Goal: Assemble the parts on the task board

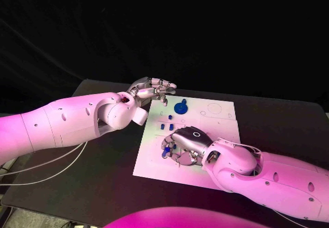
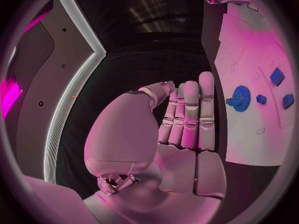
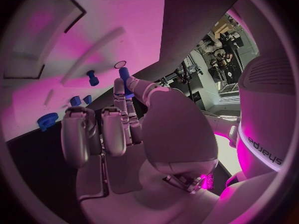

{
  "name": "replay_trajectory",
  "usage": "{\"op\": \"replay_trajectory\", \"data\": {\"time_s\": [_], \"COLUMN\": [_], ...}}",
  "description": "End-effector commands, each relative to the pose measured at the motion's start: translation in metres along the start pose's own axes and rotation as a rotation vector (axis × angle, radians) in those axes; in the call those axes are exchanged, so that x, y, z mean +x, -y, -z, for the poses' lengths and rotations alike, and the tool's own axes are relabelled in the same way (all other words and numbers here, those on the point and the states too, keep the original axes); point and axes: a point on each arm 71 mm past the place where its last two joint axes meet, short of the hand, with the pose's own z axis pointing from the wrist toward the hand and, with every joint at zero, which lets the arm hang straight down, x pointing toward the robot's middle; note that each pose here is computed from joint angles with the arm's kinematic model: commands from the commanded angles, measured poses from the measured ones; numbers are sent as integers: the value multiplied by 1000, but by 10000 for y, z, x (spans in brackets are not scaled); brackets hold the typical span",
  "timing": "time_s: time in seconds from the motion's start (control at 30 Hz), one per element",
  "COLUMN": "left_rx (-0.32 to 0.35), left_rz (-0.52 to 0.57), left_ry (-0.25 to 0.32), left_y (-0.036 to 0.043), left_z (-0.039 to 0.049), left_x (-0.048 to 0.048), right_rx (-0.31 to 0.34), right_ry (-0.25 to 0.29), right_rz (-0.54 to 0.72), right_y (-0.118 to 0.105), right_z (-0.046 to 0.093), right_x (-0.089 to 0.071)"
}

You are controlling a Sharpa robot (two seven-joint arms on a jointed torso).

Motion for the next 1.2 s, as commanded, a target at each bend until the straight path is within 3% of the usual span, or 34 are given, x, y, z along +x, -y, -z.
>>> {"op": "replay_trajectory", "data": {"time_s": [0.03,1.2], "left_rx": [7,5], "left_rz": [4,4], "left_ry": [-21,-19], "left_y": [13,18], "left_z": [-3,13], "left_x": [29,22], "right_rx": [-4,26], "right_ry": [-25,-68], "right_rz": [24,86], "right_y": [-1,-43], "right_z": [-2,-75], "right_x": [25,139]}}
